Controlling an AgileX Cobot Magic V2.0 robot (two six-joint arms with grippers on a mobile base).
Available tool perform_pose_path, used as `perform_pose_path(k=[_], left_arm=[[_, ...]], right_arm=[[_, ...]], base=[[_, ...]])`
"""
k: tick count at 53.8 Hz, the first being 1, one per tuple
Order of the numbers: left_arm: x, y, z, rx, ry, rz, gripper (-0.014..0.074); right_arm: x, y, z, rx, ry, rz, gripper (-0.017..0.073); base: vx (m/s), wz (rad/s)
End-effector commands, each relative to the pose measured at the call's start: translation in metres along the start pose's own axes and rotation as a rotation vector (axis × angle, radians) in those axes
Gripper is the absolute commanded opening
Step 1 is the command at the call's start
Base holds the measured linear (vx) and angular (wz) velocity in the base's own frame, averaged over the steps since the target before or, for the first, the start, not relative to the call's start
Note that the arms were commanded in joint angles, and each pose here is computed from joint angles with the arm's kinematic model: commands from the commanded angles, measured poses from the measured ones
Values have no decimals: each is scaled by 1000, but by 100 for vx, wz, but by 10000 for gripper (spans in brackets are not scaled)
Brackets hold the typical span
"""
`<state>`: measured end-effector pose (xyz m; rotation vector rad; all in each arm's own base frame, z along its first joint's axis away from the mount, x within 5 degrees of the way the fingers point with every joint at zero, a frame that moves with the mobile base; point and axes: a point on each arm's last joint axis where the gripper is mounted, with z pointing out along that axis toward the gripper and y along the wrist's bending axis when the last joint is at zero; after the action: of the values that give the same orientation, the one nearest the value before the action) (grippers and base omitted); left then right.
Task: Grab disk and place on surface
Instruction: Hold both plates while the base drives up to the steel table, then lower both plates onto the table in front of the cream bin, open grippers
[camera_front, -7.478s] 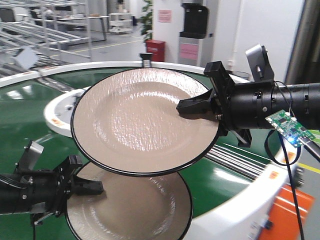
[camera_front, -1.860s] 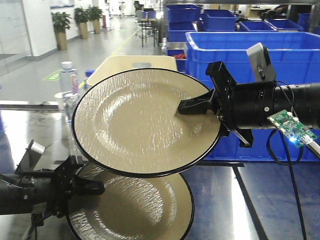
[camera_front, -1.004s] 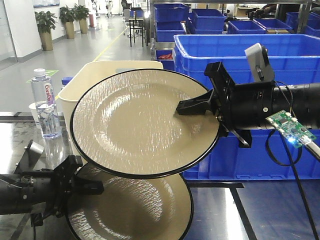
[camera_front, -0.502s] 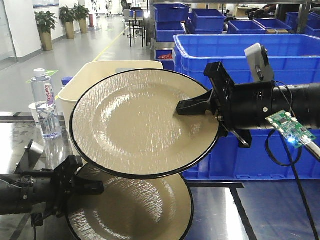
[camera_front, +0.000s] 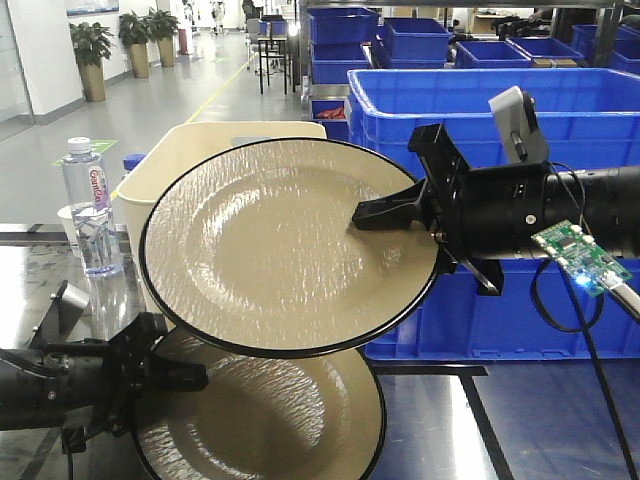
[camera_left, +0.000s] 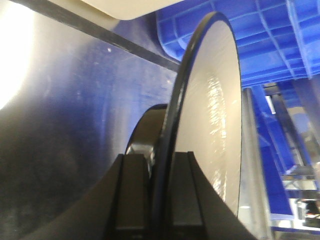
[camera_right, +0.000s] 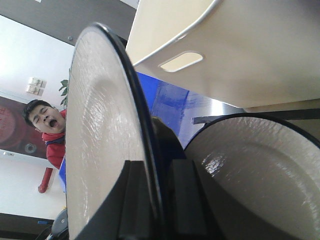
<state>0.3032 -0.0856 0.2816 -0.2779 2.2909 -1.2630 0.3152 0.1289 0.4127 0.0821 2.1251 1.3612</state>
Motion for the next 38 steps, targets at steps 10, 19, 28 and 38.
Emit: perform_pose_path(k=[10,19,28,38], left_arm=[[7,-13,10,55,72,2,1],[14,-10,22,33,124,19,10],[16,-3,22,-29,153,83,48],[19,5,21,-101,196,169,179]], right_arm=[[-10,31,-20,-119,-119,29,-8],[-12,31,-20,-116,-136,30,-8],[-12,31,-20,-116,-136,28,-8],[-11,31,-20,-116,-134,28,-8]], base=[[0,0],[0,0],[0,0],[0,0]])
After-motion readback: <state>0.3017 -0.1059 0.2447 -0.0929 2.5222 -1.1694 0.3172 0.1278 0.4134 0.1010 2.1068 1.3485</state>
